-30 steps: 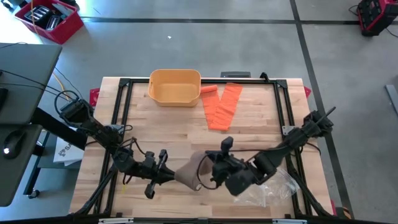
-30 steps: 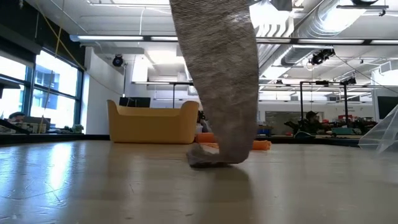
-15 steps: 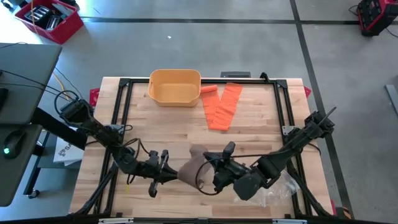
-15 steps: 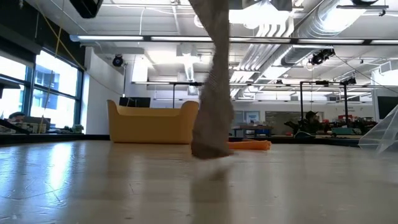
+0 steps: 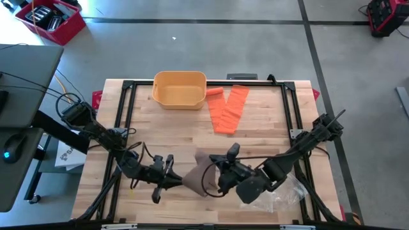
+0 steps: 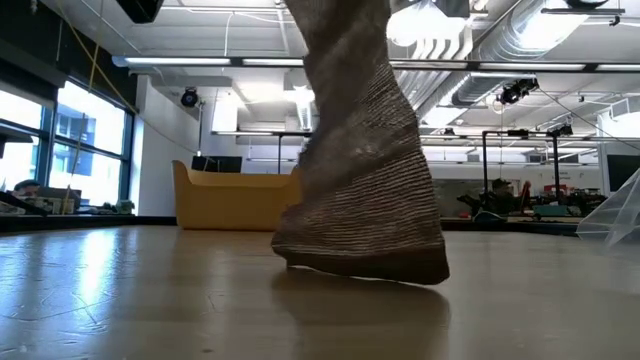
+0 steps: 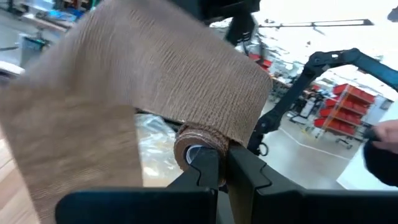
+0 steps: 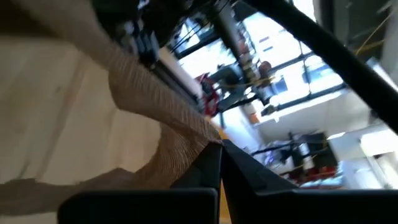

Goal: Roll bandage
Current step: Roll the brown bandage

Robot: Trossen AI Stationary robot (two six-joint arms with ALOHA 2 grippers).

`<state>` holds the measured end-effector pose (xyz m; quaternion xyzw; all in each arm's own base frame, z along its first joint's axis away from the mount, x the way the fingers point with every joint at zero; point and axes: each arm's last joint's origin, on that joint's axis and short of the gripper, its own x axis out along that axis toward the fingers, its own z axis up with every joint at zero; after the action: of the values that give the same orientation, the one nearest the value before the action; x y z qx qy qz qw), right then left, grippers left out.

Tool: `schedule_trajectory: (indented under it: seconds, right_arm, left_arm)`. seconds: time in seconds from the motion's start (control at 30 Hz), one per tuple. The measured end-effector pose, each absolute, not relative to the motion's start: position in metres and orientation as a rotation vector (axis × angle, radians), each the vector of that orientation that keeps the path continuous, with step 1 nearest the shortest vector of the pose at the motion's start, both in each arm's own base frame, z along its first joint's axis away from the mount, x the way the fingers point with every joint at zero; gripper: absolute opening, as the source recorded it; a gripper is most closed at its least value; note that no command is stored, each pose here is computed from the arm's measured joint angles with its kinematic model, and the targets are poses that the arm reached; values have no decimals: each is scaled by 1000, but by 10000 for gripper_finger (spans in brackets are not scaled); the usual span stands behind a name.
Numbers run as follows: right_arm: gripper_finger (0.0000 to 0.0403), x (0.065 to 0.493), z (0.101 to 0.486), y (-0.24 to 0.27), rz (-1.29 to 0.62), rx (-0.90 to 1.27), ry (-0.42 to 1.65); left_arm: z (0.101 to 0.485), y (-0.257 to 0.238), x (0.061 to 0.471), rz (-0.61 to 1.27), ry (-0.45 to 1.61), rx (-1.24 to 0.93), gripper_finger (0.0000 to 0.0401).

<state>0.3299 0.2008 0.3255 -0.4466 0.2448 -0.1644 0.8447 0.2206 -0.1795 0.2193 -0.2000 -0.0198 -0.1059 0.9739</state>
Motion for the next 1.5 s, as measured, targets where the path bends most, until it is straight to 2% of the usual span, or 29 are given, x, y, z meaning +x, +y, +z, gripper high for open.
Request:
schedule_trajectory:
  seconds: [0.2,0.4,0.57,0.77,0.87,1.03,1.2,1.33,1.5]
  right_arm:
    - [0,326,311,190,-305,-752,610]
    - [0,324,291,191,-274,-577,630]
    - [0,320,278,203,-234,-470,578]
    - [3,326,289,211,-200,-383,472]
    - [29,329,301,210,-198,-377,451]
    - [113,325,330,209,-191,-382,460]
    - [177,323,353,215,-63,-443,418]
    - [183,336,346,224,-23,-494,368]
    - [170,351,334,228,-48,-544,338]
  left_arm:
    - [222,-179,220,-215,-67,-392,5]
    - [234,-181,215,-188,-187,-344,5]
    - [238,-183,208,-53,-222,-293,5]
    - [250,-182,197,24,-242,-255,5]
    - [255,-182,191,56,-230,-231,5]
    - [256,-182,179,120,-156,-204,5]
    - [257,-183,174,124,-129,-221,5]
    - [257,-183,174,125,-126,-223,5]
    - [255,-183,174,129,-117,-231,5]
